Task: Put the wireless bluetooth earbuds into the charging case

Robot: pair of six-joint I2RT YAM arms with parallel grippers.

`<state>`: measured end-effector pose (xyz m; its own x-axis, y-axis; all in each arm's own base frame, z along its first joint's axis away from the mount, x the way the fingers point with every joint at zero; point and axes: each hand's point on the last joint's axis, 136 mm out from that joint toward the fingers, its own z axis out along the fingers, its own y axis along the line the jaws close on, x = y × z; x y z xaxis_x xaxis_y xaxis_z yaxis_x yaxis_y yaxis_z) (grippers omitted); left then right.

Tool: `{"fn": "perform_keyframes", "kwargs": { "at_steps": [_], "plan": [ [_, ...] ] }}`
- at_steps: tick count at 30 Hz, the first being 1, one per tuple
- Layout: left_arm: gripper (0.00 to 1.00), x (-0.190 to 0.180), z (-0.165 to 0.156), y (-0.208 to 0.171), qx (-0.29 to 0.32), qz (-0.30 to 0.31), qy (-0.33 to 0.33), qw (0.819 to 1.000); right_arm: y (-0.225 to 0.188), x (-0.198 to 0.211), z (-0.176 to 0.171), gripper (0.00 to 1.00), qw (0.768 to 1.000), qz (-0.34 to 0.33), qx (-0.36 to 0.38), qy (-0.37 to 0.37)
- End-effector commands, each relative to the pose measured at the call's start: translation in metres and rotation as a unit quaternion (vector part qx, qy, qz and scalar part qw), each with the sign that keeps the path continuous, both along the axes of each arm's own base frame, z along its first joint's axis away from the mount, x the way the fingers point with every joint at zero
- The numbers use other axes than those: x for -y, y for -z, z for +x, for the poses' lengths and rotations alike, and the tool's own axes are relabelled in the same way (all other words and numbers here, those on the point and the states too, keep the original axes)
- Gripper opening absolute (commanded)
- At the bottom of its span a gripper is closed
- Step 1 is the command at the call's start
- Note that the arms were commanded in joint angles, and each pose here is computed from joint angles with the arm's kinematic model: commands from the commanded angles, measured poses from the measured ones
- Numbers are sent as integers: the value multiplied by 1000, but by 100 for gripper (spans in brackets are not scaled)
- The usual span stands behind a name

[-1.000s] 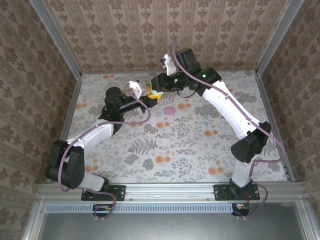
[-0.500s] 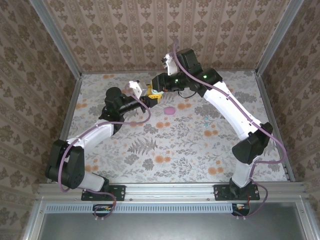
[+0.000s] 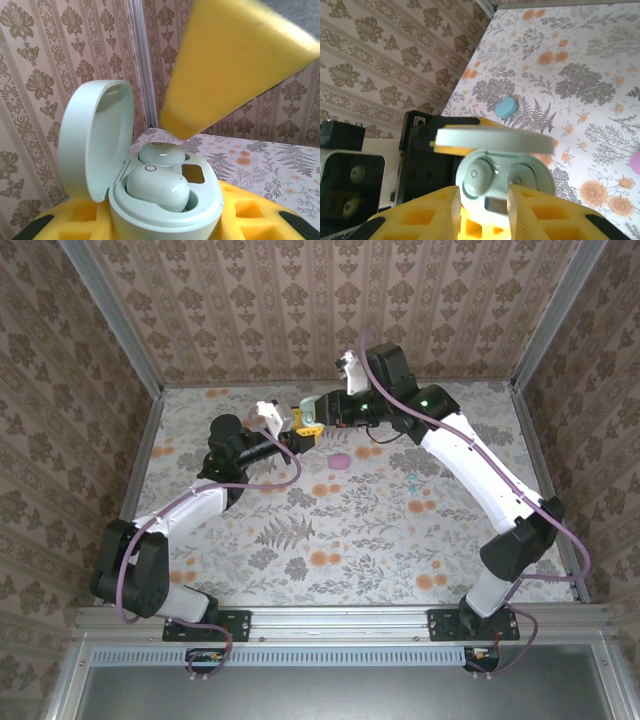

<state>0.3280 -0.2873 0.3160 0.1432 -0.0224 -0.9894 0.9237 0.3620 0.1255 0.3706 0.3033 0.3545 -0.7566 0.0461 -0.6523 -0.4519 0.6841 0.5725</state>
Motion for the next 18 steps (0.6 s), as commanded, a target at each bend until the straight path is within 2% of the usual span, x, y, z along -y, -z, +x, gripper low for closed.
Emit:
{"fn": "perform_keyframes", "kwargs": {
  "at_steps": [1,7,11,15,18],
  "plan": [
    [20,4,-2,-5,11,-8,14,1000,-33,24,3,32,998,35,44,41],
    [21,8,-10,-4,9,1,45,999,-37,45,23,33,994,81,27,71],
    [21,20,-24,-5,12,6,75,997,-40,36,35,36,993,111,1,46],
    [21,21,-26,-8,14,1,80,997,-30,26,47,43,993,110,-25,33],
    [20,21,-26,-12,16,-4,77,997,-17,18,49,44,993,107,-51,17]
  ]
}}
